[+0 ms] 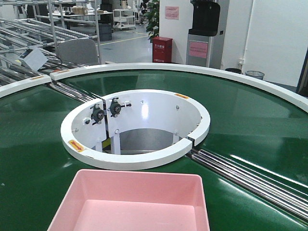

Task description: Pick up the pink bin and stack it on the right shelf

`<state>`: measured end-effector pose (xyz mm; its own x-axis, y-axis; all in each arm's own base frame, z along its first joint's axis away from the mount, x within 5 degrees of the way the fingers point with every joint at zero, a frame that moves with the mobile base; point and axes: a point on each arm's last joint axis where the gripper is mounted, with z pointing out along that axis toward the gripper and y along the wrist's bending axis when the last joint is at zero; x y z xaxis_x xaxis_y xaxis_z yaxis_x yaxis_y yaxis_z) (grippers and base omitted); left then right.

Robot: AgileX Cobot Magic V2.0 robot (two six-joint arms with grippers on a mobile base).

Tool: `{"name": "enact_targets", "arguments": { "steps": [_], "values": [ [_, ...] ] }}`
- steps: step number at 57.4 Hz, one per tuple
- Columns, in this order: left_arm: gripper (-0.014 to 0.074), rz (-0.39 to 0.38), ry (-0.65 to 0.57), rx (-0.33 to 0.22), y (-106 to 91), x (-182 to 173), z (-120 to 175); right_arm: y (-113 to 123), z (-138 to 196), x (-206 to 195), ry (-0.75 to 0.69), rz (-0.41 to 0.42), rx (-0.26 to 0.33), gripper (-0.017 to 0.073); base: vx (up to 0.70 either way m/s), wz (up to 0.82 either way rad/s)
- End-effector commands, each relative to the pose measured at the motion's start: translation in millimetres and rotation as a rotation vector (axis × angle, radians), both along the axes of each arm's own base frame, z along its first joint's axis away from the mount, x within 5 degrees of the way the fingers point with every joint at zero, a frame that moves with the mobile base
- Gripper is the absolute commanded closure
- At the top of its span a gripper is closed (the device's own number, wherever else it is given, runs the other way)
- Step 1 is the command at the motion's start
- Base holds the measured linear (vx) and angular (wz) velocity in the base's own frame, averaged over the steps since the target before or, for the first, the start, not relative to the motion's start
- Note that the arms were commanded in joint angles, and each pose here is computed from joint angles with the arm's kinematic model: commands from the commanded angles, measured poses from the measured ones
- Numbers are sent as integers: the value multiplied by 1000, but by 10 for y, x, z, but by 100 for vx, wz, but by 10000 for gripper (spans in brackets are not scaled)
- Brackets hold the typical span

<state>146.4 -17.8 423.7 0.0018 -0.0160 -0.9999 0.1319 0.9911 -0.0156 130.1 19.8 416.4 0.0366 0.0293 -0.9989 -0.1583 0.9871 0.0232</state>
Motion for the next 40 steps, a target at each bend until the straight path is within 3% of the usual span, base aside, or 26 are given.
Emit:
{"name": "enact_targets", "arguments": {
  "steps": [1,12,18,21,29,40],
  "values": [
    [454,11,-124,-22,16,-41,206,-22,187,-36,-115,-17,8,323,0,0],
    [181,12,-123,-19,16,-41,205,-22,187,-36,-115,-17,8,-41,0,0],
    [67,12,-124,-18,16,-41,205,-21,190,-36,-118,-16,7,-154,0,0],
    [34,12,-124,-18,16,-41,205,-21,188,-36,-116,-17,5,-170,0,0],
    [19,4,-79,-35,8,-31,164,66,110,27,-14,54,93,-153,0,0],
    [20,-44,195,-36,-62,153,-8,394,-2,440,374,202,7,-113,0,0]
  ]
}}
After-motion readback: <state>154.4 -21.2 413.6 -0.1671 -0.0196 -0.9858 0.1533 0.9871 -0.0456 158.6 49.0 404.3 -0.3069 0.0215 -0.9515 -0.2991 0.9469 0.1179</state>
